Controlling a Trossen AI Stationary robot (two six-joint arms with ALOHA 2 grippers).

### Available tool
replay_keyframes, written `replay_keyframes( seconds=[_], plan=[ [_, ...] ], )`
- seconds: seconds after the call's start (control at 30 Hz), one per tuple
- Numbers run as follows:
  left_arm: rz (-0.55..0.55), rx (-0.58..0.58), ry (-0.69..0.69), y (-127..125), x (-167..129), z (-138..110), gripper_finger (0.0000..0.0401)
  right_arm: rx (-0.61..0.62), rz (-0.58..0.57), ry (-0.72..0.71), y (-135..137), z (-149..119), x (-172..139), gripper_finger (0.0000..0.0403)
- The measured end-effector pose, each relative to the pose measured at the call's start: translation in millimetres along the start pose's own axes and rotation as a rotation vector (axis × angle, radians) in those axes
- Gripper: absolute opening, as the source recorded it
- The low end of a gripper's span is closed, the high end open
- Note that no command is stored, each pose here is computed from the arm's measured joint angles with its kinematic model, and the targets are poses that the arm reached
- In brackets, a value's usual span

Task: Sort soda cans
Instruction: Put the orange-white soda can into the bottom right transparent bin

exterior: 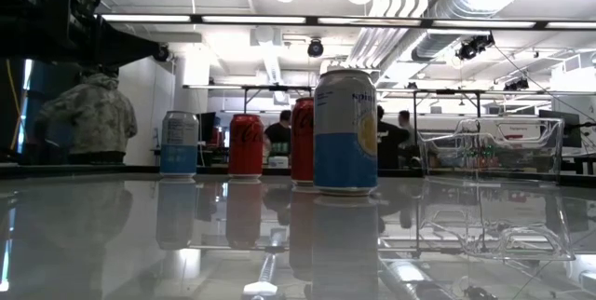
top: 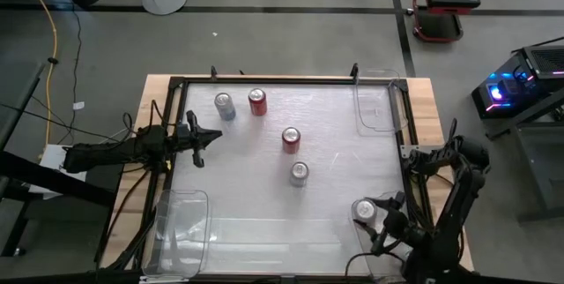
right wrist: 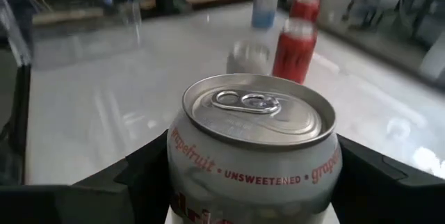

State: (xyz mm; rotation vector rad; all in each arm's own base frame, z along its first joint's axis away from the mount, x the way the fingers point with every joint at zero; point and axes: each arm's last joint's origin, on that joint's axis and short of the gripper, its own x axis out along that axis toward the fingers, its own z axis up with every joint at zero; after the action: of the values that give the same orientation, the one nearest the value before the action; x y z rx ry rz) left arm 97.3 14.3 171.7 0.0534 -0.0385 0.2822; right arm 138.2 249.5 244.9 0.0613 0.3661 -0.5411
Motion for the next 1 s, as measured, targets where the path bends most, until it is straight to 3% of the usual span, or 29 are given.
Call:
replay_keyframes(
  seconds=[0.2,0.33,0.4,0.47,0.6,0.73,0.87,1.0],
  plan=[
    [0.005,-0.001,-0.004,0,0,0,0.0005,-0.055,-0.038,-0.132,9,46,26,0.0287],
    [0.007,-0.002,-0.01,0,0,1,0.0005,-0.111,-0.061,-0.034,24,58,57,0.0287],
    [0.009,-0.002,-0.012,0,0,1,0.0005,-0.159,0.007,0.082,36,62,76,0.0287],
    [0.016,0.003,-0.013,1,0,1,0.0005,-0.197,0.15,0.153,49,68,96,0.0287],
    [0.031,0.004,-0.015,1,0,2,0.0005,-0.254,0.415,0.116,62,78,129,0.0287],
    [0.033,0.005,-0.011,1,0,1,0.0005,-0.253,0.458,0.089,51,55,158,0.0287],
    [0.033,0.005,-0.012,1,0,1,0.0005,-0.123,0.551,-0.004,31,18,181,0.0287],
    [0.033,0.005,-0.011,1,0,1,0.0005,-0.024,0.627,-0.133,7,-7,185,0.0287]
  ],
)
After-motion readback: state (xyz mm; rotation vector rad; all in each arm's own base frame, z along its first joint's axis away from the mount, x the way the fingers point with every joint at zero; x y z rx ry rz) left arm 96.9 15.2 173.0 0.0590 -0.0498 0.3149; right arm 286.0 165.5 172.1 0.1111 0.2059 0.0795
